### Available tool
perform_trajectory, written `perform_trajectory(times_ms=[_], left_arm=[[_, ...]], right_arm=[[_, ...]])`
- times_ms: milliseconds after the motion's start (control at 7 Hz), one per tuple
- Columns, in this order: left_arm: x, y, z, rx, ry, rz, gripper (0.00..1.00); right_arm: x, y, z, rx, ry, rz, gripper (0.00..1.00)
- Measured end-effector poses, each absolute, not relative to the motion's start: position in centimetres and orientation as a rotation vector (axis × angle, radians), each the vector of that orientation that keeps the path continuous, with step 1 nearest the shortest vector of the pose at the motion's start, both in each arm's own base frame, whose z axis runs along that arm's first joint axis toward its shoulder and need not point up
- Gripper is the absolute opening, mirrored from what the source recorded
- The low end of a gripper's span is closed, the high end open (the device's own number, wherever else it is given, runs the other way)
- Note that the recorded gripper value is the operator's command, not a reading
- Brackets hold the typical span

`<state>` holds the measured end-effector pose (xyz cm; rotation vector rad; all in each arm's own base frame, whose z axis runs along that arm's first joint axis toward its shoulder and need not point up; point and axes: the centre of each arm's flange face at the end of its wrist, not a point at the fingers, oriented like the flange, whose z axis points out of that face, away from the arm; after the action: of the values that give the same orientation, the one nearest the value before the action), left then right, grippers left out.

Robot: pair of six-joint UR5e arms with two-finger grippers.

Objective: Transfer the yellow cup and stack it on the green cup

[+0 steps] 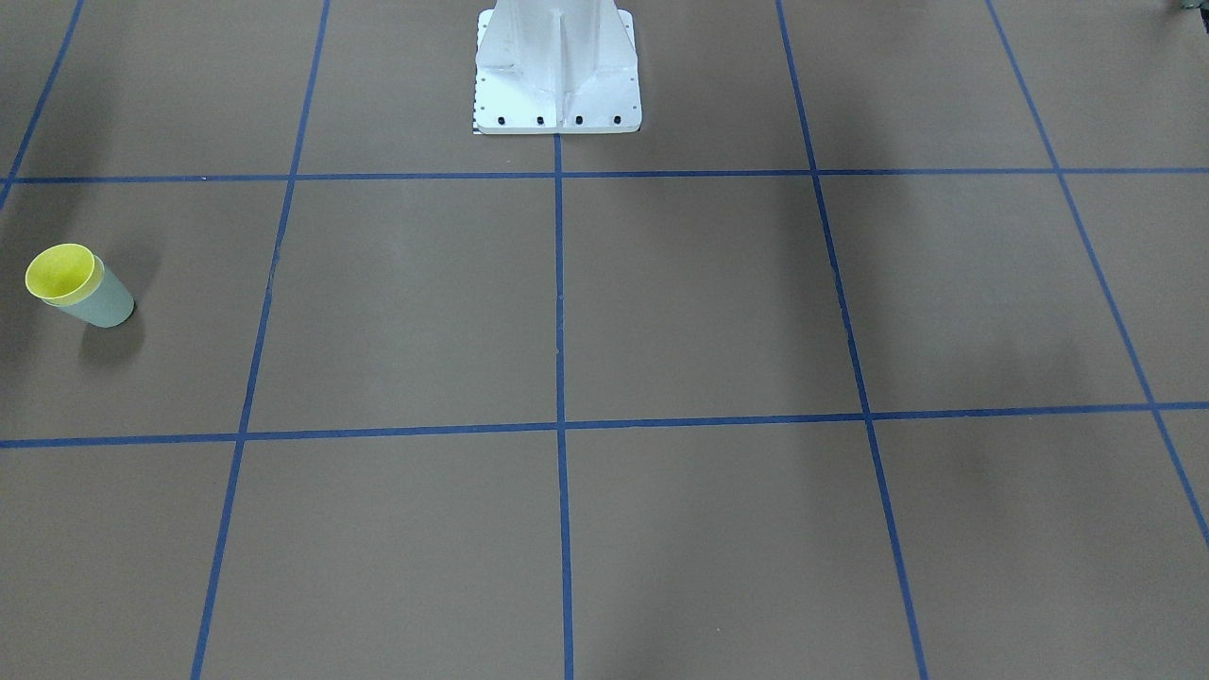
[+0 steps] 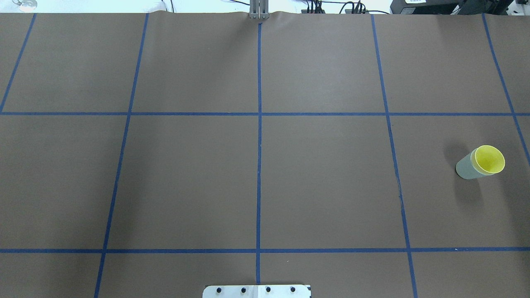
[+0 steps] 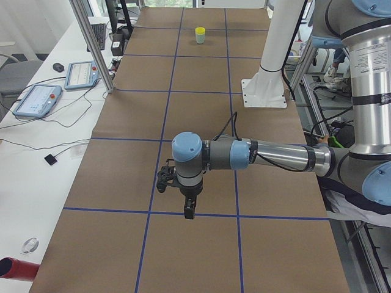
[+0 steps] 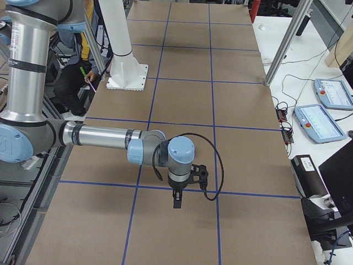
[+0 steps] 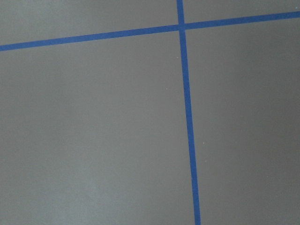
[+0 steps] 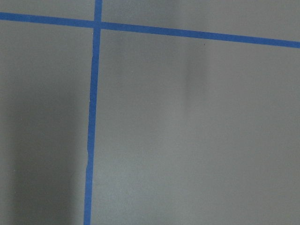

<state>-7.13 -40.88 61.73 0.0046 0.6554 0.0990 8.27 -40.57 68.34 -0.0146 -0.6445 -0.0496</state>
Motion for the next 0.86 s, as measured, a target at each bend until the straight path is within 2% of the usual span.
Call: perform_trajectory(times_ms=[857], left_arm=[[-7.20, -40.84, 61.74, 0.005, 0.648, 0.099, 1.00]], right_arm=[[8.24, -40.46, 68.61, -0.020, -0.646, -0.048, 1.00]])
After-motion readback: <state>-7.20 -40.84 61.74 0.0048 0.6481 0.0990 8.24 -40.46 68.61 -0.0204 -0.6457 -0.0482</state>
